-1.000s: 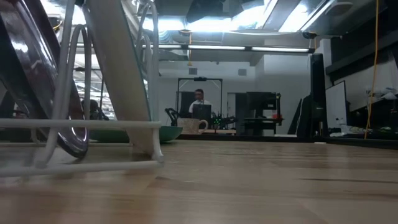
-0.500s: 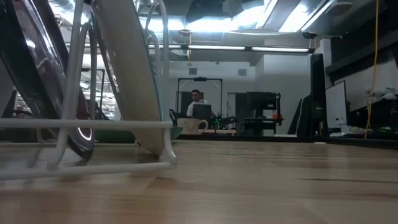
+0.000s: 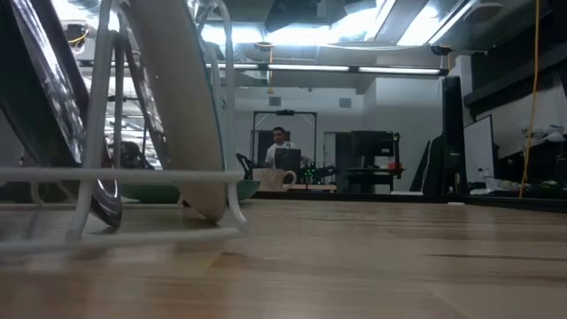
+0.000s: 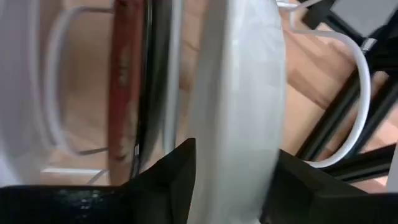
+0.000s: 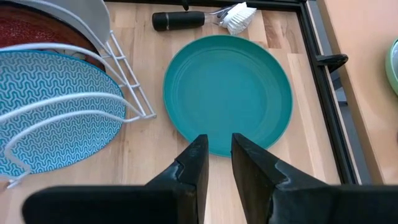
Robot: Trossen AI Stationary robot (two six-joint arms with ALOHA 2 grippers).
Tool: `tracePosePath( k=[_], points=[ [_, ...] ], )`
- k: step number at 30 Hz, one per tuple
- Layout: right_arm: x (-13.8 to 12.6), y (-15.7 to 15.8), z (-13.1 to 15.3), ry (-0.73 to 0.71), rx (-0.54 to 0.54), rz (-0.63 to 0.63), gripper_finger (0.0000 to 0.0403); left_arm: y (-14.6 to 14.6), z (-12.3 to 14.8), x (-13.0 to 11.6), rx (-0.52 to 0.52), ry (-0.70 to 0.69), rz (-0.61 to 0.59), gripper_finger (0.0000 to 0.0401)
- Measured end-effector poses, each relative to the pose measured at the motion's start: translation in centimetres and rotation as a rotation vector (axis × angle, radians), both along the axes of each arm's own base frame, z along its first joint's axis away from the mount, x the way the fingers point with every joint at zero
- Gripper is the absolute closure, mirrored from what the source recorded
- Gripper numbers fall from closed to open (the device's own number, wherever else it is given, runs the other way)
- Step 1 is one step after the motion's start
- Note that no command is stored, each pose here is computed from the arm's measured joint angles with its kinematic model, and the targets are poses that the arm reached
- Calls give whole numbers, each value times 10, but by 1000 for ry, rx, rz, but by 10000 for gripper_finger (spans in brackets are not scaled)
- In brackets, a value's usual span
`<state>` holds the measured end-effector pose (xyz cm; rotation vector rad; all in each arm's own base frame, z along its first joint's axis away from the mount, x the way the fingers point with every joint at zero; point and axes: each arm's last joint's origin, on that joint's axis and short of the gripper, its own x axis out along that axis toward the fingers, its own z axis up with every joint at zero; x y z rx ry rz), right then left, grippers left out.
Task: Sort dishes
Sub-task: Put the white plate into the dish rack
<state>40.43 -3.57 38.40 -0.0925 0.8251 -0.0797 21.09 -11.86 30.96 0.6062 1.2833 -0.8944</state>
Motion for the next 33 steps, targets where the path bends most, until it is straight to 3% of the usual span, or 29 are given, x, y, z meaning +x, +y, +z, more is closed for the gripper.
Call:
tracePosePath(
  k=[20, 33],
  points=[
    [0, 0, 0, 0, 0, 0, 329, 2, 30, -8, -24, 16, 37, 291],
    [0, 0, 0, 0, 0, 0, 329, -4, 47, -13, -92, 12, 17, 319]
  ],
)
